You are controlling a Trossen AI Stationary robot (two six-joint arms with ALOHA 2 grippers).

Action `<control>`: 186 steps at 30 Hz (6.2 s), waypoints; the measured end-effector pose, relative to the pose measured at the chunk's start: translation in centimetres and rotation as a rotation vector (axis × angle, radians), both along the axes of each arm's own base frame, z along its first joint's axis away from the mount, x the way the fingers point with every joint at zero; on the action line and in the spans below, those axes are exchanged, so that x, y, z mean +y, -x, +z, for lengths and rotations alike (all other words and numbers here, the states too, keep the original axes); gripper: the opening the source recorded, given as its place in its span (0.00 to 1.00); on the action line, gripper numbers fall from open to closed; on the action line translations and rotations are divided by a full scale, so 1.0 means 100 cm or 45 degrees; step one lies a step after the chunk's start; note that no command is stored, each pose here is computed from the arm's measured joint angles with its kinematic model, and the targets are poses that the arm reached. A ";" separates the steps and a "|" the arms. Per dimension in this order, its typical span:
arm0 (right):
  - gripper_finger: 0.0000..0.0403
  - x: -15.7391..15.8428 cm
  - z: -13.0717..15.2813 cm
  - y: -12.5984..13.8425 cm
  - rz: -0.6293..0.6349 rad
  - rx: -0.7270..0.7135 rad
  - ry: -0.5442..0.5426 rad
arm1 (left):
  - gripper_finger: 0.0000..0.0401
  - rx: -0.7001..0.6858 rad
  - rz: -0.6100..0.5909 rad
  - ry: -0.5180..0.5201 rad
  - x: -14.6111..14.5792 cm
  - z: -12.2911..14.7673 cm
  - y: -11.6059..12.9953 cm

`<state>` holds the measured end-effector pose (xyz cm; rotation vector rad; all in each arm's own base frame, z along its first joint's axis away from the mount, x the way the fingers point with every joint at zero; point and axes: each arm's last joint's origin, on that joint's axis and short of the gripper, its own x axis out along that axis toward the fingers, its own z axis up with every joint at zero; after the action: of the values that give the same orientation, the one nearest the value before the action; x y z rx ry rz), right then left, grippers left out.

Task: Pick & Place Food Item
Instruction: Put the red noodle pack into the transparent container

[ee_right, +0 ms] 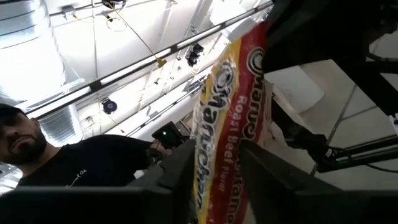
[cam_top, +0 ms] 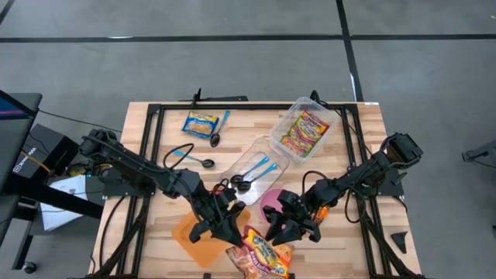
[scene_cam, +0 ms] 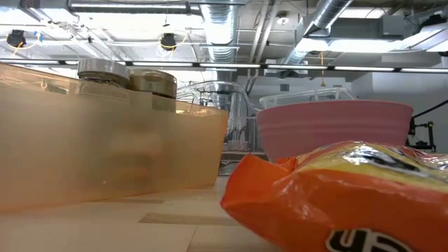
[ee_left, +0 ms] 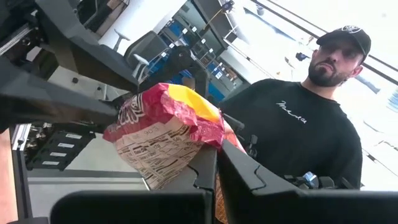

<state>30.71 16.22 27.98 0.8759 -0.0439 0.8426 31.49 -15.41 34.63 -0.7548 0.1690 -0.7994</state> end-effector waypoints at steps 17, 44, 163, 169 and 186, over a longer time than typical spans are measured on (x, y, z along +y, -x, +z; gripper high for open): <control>0.52 -0.009 -0.001 -0.005 -0.027 0.018 0.009 | 0.00 0.003 0.039 -0.004 0.010 0.000 -0.005; 0.18 -0.008 -0.001 -0.004 -0.043 -0.011 0.039 | 0.01 0.005 0.029 -0.009 0.012 -0.001 -0.006; 0.15 0.105 -0.071 -0.008 0.359 0.279 2.161 | 0.19 -0.138 0.231 -0.123 0.039 0.070 0.085; 0.02 0.107 -0.064 -0.006 0.327 0.256 2.121 | 0.19 -0.137 0.235 -0.123 0.039 0.069 0.085; 0.00 0.017 0.069 0.036 -0.438 0.736 1.475 | 0.19 -0.068 0.223 -0.164 0.038 0.063 0.085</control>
<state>27.13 17.96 34.92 -0.0312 0.7169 0.1644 23.02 -11.60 40.98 -0.6169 0.1037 -0.6355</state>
